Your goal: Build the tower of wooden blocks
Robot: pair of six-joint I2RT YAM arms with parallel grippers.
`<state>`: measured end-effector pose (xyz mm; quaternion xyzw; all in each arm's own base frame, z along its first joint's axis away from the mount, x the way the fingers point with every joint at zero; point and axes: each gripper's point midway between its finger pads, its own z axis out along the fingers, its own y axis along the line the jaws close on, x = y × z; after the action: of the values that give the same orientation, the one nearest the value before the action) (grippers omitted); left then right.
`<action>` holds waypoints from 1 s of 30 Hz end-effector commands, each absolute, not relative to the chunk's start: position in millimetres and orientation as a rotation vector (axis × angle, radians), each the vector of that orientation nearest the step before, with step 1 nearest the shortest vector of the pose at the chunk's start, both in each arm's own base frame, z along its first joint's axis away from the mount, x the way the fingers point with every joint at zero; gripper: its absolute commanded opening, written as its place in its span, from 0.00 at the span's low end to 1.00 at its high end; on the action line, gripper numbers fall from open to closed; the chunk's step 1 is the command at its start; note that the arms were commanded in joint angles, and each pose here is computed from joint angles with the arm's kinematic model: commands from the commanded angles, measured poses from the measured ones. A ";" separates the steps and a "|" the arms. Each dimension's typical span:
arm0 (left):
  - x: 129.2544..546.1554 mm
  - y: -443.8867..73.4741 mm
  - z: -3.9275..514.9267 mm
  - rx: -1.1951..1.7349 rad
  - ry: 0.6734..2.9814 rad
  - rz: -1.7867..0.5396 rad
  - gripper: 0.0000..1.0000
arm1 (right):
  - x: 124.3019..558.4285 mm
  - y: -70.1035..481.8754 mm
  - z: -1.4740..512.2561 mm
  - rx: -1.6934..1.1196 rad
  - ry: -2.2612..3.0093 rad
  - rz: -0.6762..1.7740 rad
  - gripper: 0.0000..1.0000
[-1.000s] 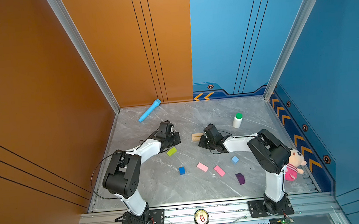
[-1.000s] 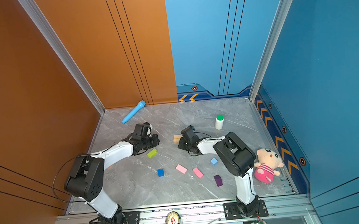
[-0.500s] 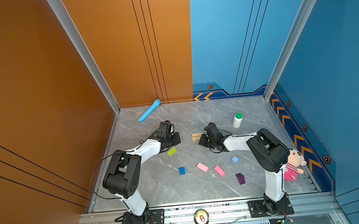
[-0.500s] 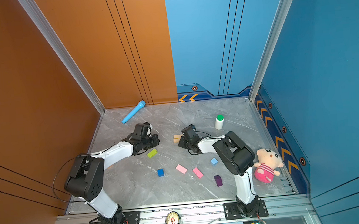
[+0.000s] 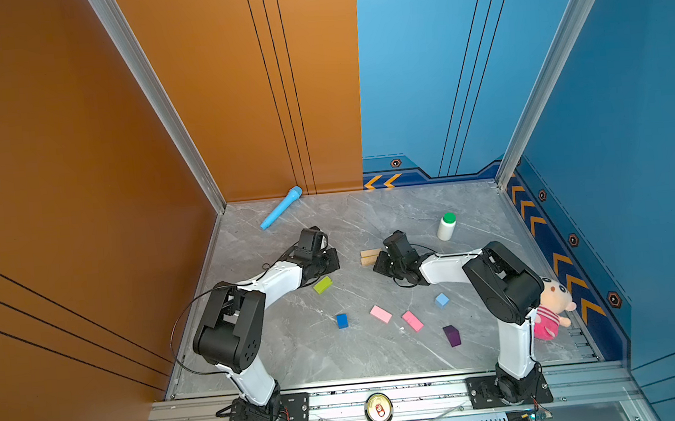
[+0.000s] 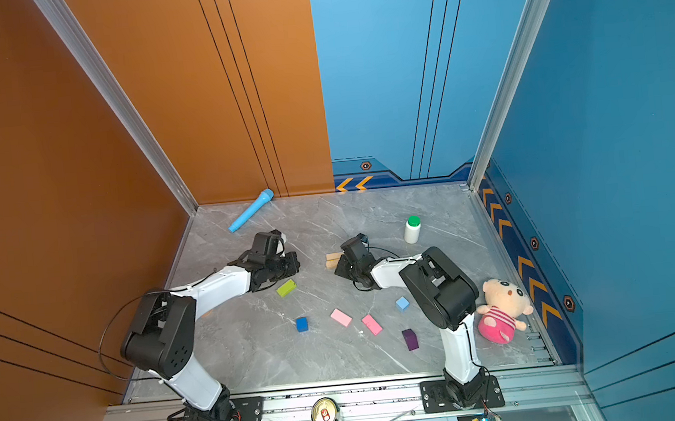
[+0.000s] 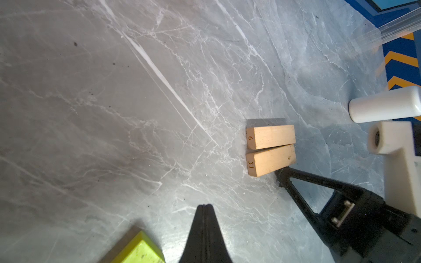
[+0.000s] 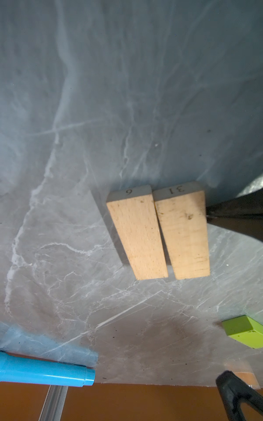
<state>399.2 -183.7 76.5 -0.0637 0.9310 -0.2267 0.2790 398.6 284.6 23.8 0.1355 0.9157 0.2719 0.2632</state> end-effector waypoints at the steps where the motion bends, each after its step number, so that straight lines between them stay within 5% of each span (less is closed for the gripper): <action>1: 398.8 -178.0 75.3 -0.171 2.501 -0.585 0.00 | 371.1 274.8 -11.8 0.394 2.603 0.623 0.00; 30: 397.5 -175.9 76.6 -0.172 2.500 -0.586 0.00 | 384.5 290.6 -17.2 0.438 2.574 0.642 0.00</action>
<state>399.3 -183.4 76.5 -0.0641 0.9309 -0.2266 0.2791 397.8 310.6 23.7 0.1399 0.9105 0.2902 0.2591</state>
